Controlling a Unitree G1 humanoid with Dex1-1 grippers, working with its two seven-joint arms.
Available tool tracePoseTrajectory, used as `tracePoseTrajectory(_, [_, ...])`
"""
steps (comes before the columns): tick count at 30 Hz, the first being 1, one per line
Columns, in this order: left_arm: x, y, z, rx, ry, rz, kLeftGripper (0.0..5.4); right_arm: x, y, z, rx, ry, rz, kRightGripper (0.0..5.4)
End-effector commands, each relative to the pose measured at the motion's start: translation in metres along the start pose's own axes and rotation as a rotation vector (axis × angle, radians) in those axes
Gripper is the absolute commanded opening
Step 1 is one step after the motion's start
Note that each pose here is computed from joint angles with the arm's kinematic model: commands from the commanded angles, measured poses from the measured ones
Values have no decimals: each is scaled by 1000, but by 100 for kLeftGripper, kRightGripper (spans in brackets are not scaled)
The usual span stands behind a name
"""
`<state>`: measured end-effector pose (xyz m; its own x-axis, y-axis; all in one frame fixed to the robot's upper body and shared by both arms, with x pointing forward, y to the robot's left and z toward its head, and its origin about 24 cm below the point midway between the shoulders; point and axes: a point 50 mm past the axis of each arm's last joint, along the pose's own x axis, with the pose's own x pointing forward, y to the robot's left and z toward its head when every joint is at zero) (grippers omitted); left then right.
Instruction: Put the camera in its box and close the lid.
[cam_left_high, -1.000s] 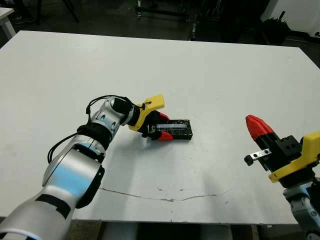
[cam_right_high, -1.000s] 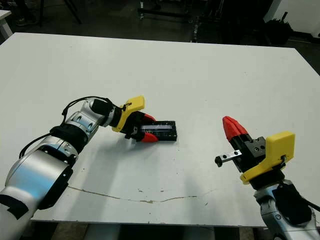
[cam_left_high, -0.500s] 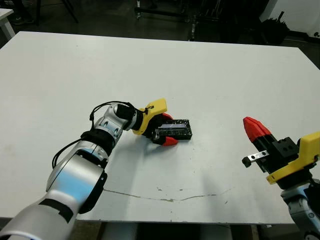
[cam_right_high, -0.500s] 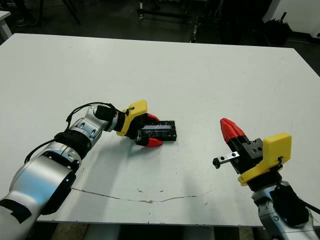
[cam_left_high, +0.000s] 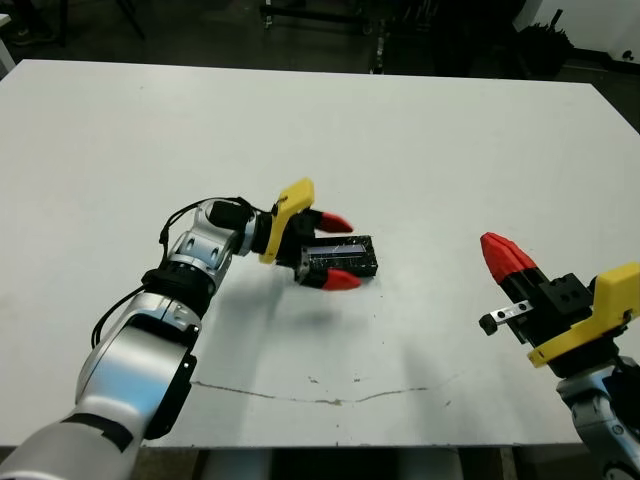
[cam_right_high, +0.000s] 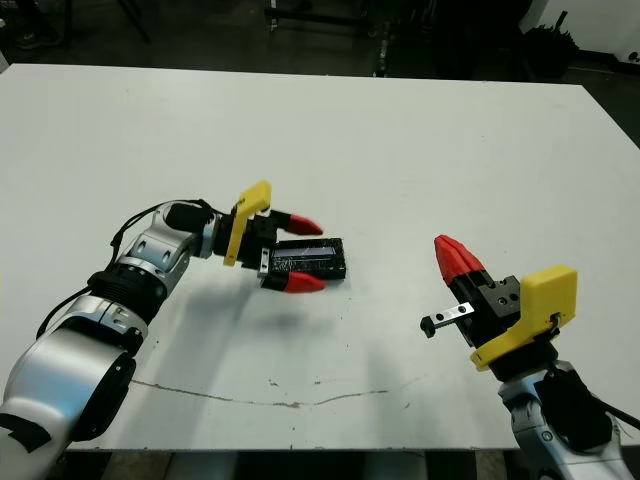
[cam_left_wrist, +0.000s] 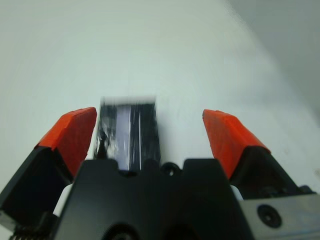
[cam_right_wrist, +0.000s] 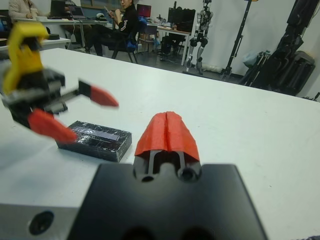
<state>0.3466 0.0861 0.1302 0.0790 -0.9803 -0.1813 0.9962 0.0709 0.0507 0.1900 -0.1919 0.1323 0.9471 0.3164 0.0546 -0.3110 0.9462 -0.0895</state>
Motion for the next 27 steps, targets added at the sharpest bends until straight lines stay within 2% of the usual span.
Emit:
tracePoseTrajectory(1, [-17,-2,14,8,-55,70,539,1,-1,-1,-7,7,-7,0])
tracePoseTrajectory(4, [-35,-3,28,50,-101,139,539,2,-1,-1,-9,0,-4,0])
tracePoseTrajectory(7, [-60,-3,32,69,-108,217,539,2,-1,-1,-10,0,-6,0])
tracePoseTrajectory(10, [-88,-3,33,73,-126,314,539,3,-2,0,-14,-8,-11,0])
tracePoseTrajectory(13, [-111,-6,28,11,-219,461,539,4,-2,0,-4,-8,-20,0])
tracePoseTrajectory(15, [-120,-13,20,10,-285,642,539,5,-2,0,6,-7,-36,0])
tracePoseTrajectory(19, [-118,-38,-3,6,-425,1007,502,10,1,-2,59,-16,-104,0])
tracePoseTrajectory(24, [-107,-75,-29,1,-454,1223,426,16,8,-6,92,-16,-213,0])
tracePoseTrajectory(27, [-100,-93,-41,15,-423,1319,378,19,11,-9,87,-14,-242,0])
